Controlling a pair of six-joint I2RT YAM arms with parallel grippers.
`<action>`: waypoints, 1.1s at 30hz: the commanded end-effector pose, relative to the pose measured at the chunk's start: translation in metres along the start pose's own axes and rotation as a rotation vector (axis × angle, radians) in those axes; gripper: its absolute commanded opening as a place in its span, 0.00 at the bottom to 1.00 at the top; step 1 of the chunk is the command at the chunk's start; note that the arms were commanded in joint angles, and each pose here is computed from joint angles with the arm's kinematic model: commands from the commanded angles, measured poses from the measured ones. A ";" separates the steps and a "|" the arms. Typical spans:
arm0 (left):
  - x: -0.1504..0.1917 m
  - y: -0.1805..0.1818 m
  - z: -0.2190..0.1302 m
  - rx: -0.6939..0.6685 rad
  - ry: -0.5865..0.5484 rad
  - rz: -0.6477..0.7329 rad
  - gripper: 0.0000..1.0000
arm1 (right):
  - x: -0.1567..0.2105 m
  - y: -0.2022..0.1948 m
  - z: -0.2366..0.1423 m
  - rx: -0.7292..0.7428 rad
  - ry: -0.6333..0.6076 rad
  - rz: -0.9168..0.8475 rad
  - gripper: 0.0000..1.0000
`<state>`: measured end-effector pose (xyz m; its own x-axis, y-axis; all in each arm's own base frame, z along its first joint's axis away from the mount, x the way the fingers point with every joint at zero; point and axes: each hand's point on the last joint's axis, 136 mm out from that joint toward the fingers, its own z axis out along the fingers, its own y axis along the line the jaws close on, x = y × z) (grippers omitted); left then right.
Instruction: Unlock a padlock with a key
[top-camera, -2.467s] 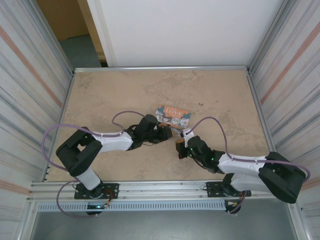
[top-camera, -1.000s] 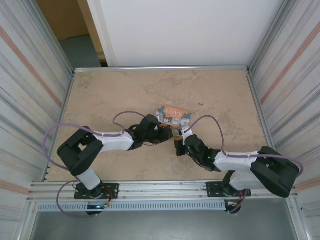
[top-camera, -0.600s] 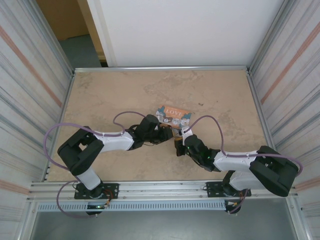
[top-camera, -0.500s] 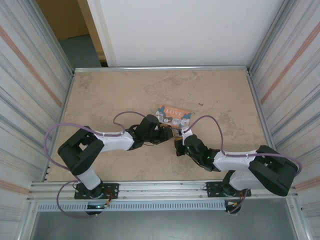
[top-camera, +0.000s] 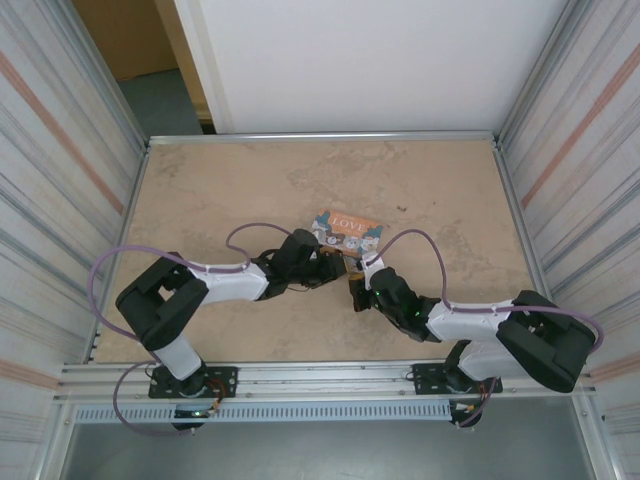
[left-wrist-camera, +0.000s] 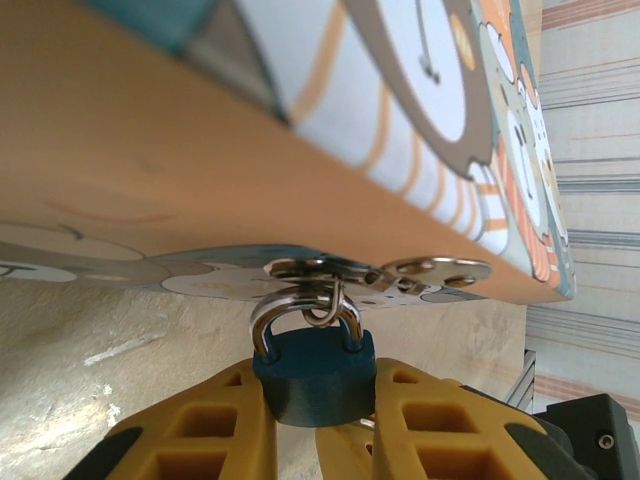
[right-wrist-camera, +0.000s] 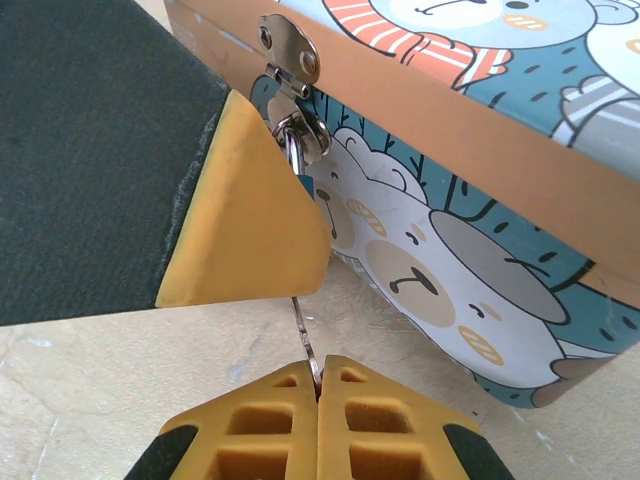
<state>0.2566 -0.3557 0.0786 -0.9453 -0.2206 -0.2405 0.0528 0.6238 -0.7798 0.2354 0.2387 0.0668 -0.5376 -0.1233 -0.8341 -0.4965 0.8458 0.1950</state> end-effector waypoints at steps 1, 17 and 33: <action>0.009 -0.029 -0.002 0.081 0.032 0.019 0.22 | -0.046 0.003 -0.004 0.001 -0.145 -0.027 0.00; 0.010 -0.028 -0.001 0.081 0.025 0.009 0.22 | -0.062 0.037 -0.001 -0.297 -0.117 0.116 0.00; 0.015 -0.030 0.000 0.093 0.035 -0.010 0.22 | -0.087 0.037 -0.003 -0.291 -0.201 0.117 0.00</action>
<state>0.2623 -0.3540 0.0795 -0.9340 -0.2709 -0.2329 0.0153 0.6211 -0.7836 0.2428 0.2459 0.0696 -0.6234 -0.0459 -0.7806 -0.5195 0.7704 0.3696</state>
